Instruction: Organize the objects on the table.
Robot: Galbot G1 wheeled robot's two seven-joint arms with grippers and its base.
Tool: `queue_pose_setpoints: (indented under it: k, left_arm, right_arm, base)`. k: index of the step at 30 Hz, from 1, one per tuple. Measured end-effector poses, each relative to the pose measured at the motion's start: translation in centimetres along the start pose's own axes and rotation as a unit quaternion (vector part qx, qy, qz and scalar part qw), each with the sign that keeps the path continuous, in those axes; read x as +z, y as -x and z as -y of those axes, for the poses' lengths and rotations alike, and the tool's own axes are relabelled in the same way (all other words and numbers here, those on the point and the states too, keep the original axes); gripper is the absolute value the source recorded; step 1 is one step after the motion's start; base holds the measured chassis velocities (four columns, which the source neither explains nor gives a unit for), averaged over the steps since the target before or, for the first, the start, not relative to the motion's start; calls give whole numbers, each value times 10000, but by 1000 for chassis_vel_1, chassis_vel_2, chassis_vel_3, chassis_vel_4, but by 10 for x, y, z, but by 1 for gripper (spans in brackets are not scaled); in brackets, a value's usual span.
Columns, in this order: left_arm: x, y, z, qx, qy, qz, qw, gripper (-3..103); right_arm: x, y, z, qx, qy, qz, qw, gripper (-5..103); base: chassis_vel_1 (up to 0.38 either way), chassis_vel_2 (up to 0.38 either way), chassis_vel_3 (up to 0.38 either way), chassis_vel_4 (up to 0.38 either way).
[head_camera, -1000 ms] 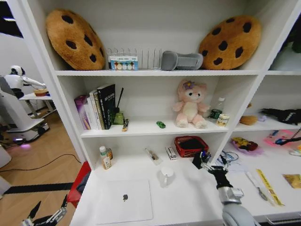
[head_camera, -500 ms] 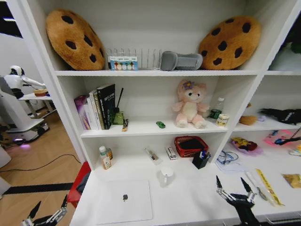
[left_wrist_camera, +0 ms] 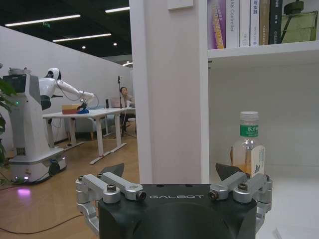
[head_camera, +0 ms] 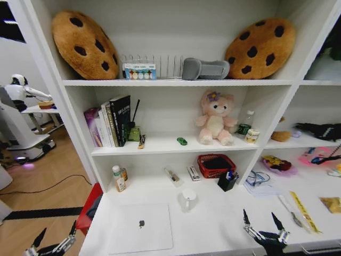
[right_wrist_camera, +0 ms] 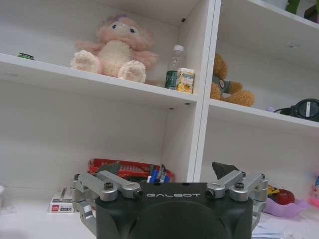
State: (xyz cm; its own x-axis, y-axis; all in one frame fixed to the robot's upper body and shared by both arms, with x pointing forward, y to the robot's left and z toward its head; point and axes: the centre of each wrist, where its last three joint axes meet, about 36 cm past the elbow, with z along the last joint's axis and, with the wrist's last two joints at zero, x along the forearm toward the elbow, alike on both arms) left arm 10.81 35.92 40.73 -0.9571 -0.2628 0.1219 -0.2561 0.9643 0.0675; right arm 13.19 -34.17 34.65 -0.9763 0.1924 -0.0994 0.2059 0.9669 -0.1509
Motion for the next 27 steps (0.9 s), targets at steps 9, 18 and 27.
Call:
queue_pose_setpoints:
  k: [9, 18, 27]
  left_arm:
    - [0, 0, 0, 0, -1, 0, 10000, 100]
    - [0, 0, 0, 1, -1, -1, 10000, 100]
    - [0, 0, 0, 1, 0, 0, 10000, 100]
  right_arm:
    - [6, 5, 7, 60, 41, -3, 10000, 100]
    - [7, 7, 7, 58, 45, 19, 10000, 100]
    - [4, 4, 5, 84, 153, -17, 9998, 100]
  base:
    - [-162, -161, 174, 171]
    - [-185, -190, 193, 195]
    - [-160, -162, 140, 151]
